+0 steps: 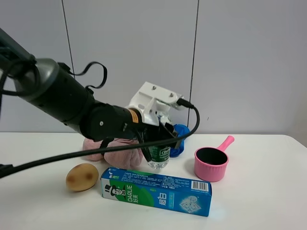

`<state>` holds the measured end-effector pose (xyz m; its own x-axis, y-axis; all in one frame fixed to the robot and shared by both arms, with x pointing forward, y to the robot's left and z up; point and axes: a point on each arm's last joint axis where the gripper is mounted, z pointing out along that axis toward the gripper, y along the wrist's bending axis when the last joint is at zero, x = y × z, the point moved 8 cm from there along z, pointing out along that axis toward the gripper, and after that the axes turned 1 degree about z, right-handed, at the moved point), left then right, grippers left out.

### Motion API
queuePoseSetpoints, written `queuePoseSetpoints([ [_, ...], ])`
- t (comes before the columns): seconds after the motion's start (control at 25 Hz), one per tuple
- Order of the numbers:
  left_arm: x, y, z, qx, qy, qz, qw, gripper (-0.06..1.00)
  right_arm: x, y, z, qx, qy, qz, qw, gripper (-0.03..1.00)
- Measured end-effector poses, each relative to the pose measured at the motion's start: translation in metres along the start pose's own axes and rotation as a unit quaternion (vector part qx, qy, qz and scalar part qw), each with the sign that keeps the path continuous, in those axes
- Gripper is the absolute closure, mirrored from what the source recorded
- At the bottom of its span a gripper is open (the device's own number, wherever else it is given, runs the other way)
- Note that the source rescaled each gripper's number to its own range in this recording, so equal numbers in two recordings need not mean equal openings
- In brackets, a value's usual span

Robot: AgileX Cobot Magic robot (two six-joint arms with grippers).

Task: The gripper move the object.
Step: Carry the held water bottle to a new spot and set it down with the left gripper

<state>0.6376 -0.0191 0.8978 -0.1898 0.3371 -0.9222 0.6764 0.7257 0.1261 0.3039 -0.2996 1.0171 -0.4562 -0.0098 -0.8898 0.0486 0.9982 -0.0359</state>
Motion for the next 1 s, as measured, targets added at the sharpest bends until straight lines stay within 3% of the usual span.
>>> queuePoseSetpoints([
  [0.24, -0.054, 0.0, -0.033, 0.004, -0.021, -0.008, 1.0, 0.93, 0.0, 0.0, 0.0, 0.0, 0.0, 0.0, 1.0, -0.03],
  [0.44, -0.072, 0.004, -0.06, 0.002, 0.006, -0.018, 1.0, 0.93, 0.0, 0.0, 0.0, 0.0, 0.0, 0.0, 1.0, -0.03],
  [0.72, -0.066, 0.013, -0.085, -0.008, 0.043, -0.022, 0.999, 0.93, 0.0, 0.0, 0.0, 0.0, 0.0, 0.0, 1.0, -0.03],
  [1.0, -0.026, 0.057, -0.118, -0.058, 0.082, -0.05, 0.994, 0.93, 0.0, 0.0, 0.0, 0.0, 0.0, 0.0, 1.0, -0.03],
])
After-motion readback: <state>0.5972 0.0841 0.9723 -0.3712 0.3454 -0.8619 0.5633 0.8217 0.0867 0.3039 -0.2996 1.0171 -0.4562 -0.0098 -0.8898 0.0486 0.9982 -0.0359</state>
